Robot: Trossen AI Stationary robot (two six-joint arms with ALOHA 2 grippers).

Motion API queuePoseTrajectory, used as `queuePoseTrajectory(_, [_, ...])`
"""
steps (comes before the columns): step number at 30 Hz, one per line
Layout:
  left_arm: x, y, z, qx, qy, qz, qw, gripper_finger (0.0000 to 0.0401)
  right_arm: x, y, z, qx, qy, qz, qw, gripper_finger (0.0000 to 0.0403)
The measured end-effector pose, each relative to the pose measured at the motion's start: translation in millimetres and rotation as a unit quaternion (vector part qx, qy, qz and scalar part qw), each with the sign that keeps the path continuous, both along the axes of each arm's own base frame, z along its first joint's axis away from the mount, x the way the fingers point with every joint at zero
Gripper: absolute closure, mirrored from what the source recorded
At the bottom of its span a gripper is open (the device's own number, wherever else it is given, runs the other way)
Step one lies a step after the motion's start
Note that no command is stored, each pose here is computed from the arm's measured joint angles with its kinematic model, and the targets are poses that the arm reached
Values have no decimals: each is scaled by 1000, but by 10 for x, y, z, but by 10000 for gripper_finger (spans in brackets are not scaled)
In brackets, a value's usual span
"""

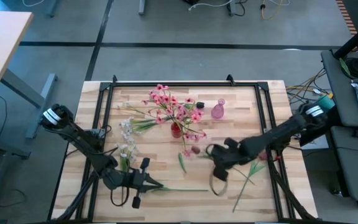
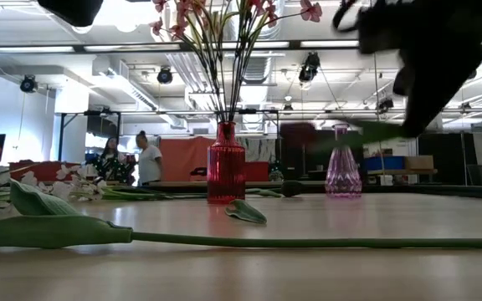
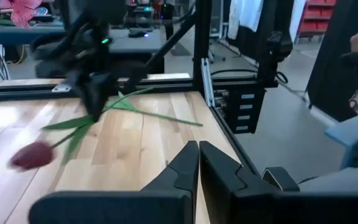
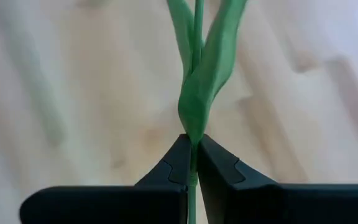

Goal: Sort flowers into vase by color
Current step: Put the left red tulip into the violet vase

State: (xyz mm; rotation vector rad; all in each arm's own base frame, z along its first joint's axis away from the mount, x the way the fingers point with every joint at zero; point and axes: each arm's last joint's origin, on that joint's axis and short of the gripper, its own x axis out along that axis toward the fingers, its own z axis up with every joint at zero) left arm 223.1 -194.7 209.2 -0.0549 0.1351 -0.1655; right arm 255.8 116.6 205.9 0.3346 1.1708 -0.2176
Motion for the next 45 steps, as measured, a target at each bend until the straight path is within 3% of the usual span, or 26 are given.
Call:
queuePoseTrajectory(4, [-3, 30, 4, -11, -17, 16, 1000, 401, -41, 242, 175, 19, -87, 70, 994, 390])
queuePoseTrajectory(8, [7, 39, 27, -16, -27, 19, 999, 400, 28, 468, 343, 24, -215, 148, 965, 390])
queuePoseTrajectory(13, [37, 11, 111, -9, -40, 17, 999, 372, 192, 671, 476, -6, -359, 245, 901, 390])
queuePoseTrajectory(18, [45, 1, 136, 3, -46, 16, 999, 322, 257, 752, 531, -64, -428, 304, 849, 390])
queuePoseTrajectory(23, [46, 14, 135, 12, -47, 36, 998, 282, 189, 766, 831, -131, -523, 335, 773, 390])
queuePoseTrajectory(25, [46, 14, 135, 12, -47, 38, 998, 273, 119, 711, 989, -180, -543, 313, 758, 390])
queuePoseTrajectory(29, [46, 15, 130, 14, -45, 38, 998, 265, -37, 548, 1206, -259, -552, 254, 751, 390])
queuePoseTrajectory(34, [40, 19, 143, 13, -46, 38, 998, 264, -239, 308, 1390, -344, -579, 121, 729, 390])
queuePoseTrajectory(41, [21, 55, 188, 14, -49, 67, 996, 264, -466, -282, 1411, -412, -608, -84, 674, 390])
queuePoseTrajectory(45, [1, 77, 234, 11, -51, 70, 996, 264, -532, -704, 1336, -455, -564, -191, 662, 390])
